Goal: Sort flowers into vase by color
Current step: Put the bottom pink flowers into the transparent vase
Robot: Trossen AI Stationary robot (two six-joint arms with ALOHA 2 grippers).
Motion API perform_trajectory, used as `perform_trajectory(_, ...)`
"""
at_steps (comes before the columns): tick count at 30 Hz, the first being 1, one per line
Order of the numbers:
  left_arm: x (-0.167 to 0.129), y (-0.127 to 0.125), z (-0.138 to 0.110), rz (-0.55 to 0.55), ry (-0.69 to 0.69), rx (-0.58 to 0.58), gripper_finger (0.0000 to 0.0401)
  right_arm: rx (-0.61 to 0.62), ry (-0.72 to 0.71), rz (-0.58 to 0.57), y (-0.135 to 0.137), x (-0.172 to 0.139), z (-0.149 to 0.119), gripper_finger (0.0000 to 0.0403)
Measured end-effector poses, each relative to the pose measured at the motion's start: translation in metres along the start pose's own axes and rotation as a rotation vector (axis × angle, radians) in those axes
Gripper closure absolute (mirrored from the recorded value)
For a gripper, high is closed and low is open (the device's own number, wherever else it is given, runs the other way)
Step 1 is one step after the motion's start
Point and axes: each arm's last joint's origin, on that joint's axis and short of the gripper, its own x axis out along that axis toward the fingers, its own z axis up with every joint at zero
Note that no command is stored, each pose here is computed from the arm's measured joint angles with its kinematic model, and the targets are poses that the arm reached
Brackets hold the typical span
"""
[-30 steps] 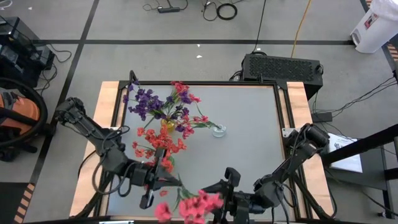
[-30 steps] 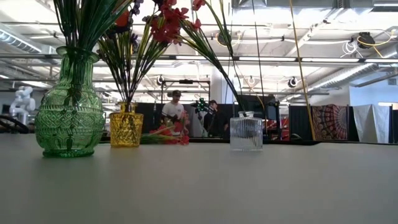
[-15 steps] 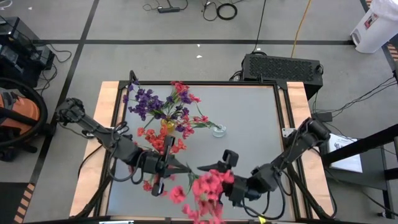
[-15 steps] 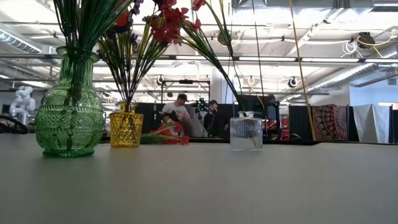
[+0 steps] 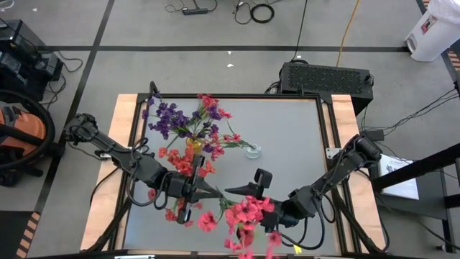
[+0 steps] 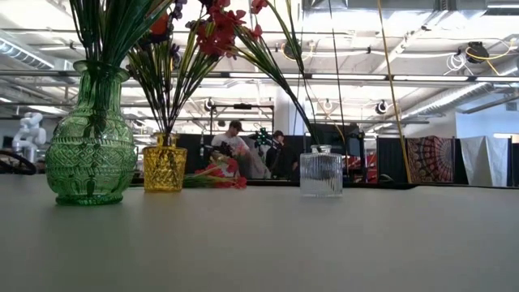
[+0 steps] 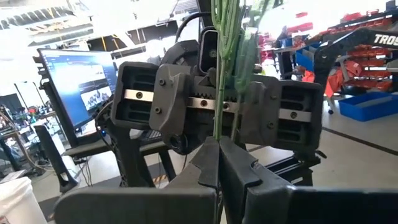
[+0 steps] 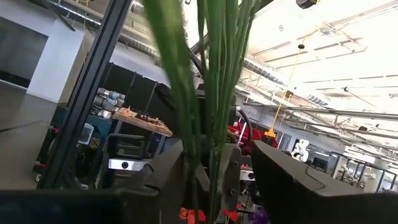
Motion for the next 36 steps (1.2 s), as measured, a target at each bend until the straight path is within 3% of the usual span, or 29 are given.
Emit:
perform_trajectory(6, 0.000, -0.002, 0.000, -0.006, 0.002, 0.000, 0.0394, 0.000, 0.003, -0.004, 0.000, 0.000, 0.000, 0.0287)
perform_trajectory(13, 0.000, -0.002, -0.002, -0.011, 0.024, 0.008, 0.0385, -0.028, 0.036, -0.042, -0.001, -0.001, 0.000, 0.0390)
perform_trajectory(23, -0.008, -0.003, 0.004, 0.017, 0.044, 0.043, 0.0289, -0.104, 0.126, -0.140, 0.001, -0.010, 0.005, 0.0400)
perform_trajectory(29, -0.031, -0.009, 0.025, 0.063, 0.040, 0.114, 0.0281, -0.183, 0.224, -0.212, -0.001, -0.028, 0.024, 0.0402)
perform_trajectory(36, -0.075, -0.017, 0.053, 0.066, 0.052, 0.106, 0.0280, -0.261, 0.414, -0.307, -0.010, -0.042, 0.038, 0.0402)
